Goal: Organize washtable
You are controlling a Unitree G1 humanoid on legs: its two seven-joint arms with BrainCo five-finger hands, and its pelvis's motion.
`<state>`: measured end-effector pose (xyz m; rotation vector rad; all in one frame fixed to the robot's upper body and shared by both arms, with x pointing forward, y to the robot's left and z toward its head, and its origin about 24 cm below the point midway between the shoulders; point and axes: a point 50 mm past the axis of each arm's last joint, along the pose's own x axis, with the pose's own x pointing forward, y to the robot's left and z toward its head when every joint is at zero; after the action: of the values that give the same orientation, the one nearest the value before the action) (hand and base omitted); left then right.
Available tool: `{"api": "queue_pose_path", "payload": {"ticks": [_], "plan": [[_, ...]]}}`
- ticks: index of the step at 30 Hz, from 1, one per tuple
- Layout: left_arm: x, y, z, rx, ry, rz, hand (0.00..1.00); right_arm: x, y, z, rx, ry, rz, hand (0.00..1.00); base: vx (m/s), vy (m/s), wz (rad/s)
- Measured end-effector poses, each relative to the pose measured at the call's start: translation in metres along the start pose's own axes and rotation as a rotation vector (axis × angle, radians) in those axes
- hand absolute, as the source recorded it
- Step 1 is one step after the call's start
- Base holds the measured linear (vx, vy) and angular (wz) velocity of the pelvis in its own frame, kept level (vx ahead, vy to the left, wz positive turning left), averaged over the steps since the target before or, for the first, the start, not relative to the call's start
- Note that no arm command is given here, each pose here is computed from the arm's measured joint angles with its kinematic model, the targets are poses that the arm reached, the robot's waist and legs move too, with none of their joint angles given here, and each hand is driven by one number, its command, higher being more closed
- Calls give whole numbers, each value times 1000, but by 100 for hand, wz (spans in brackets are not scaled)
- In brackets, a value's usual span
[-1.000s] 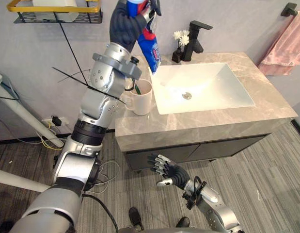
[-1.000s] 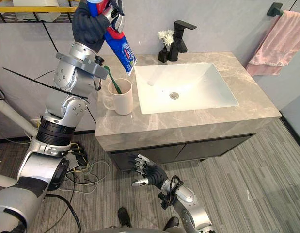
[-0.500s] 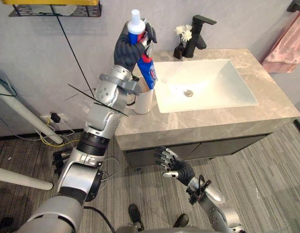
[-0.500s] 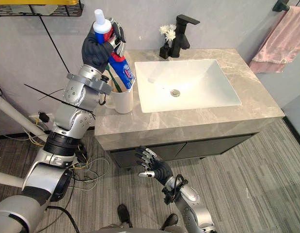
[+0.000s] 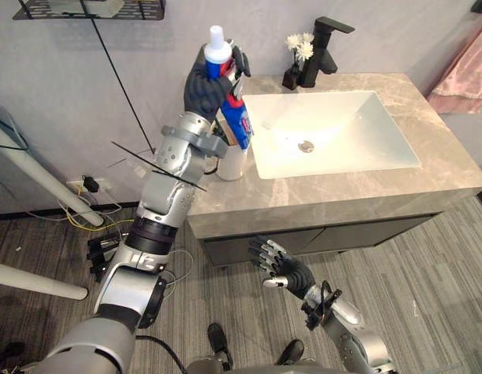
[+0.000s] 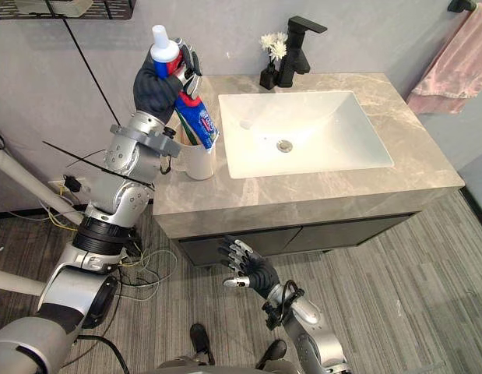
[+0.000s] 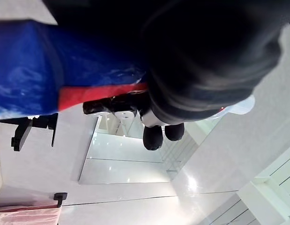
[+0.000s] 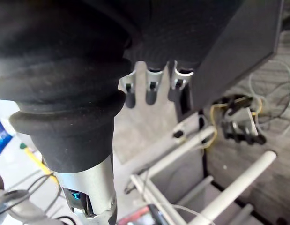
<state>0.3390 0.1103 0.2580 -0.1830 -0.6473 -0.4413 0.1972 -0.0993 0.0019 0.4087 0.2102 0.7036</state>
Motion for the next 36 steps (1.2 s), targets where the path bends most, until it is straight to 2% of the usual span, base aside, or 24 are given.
{"api": "queue_pose_path", "payload": {"ticks": [8, 19, 36], "plan": [[2, 12, 11, -11, -28, 29, 100, -1, 1, -2, 2, 7, 2, 0, 0, 0, 0], [21, 19, 53, -11, -173, 33, 100, -7, -1, -6, 6, 30, -8, 0, 0, 0, 0], [21, 24, 48, -12, -149, 53, 100, -10, 0, -11, 17, 42, -15, 0, 0, 0, 0]]}}
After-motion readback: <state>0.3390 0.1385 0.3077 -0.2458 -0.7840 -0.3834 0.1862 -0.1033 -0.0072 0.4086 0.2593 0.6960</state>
